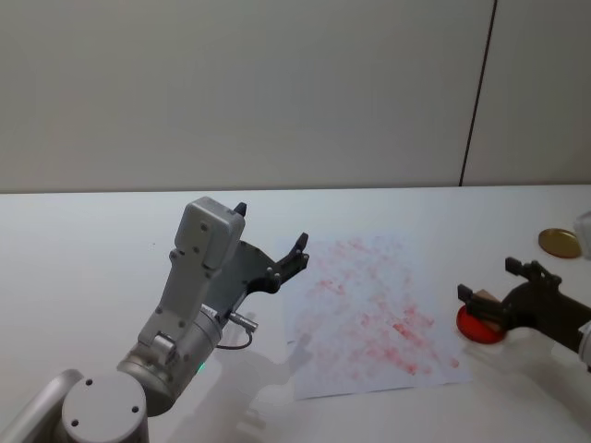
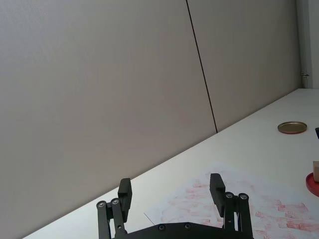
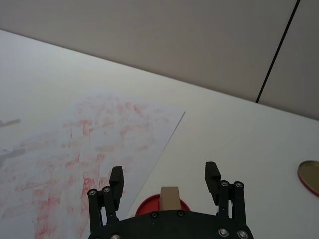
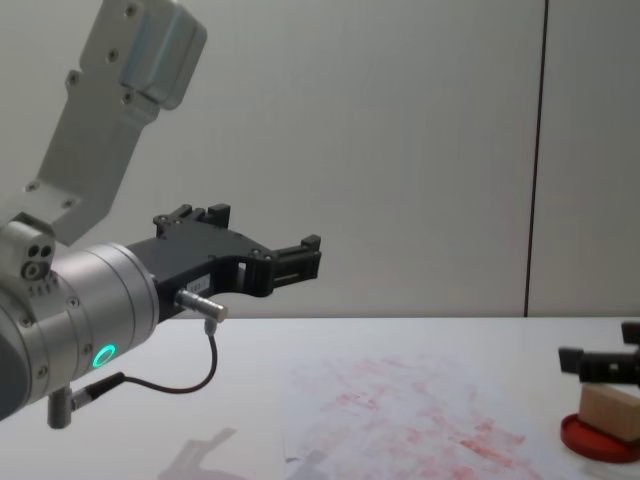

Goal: Use the one hand to pick up the stamp and affix it onto the A4 paper.

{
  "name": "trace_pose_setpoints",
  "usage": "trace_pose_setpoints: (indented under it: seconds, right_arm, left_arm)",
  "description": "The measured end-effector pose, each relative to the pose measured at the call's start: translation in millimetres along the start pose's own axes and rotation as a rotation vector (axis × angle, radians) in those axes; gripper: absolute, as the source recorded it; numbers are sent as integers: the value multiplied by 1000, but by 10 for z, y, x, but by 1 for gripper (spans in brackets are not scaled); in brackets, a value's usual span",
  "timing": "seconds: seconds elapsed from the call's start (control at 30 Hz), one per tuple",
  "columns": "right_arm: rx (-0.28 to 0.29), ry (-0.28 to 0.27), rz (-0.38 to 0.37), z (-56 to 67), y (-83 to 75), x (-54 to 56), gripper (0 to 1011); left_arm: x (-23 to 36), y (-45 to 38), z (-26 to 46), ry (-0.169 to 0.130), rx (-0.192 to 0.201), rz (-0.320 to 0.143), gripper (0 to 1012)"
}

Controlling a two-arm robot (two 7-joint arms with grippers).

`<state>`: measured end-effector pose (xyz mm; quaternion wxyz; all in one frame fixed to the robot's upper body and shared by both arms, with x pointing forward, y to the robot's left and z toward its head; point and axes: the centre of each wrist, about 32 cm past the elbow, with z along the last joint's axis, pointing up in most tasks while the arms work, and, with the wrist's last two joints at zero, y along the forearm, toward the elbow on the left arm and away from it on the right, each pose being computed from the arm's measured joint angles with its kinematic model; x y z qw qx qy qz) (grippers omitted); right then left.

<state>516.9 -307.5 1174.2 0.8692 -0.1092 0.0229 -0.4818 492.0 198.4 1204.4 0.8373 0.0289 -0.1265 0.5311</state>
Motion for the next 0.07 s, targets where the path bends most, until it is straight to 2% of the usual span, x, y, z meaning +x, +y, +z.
trace_pose_setpoints:
  seconds: [0.07]
  right_arm:
    - [18,-9,-4,41,-8,-18,1001]
  left_arm:
    - [0,0,0,0,0,0,993]
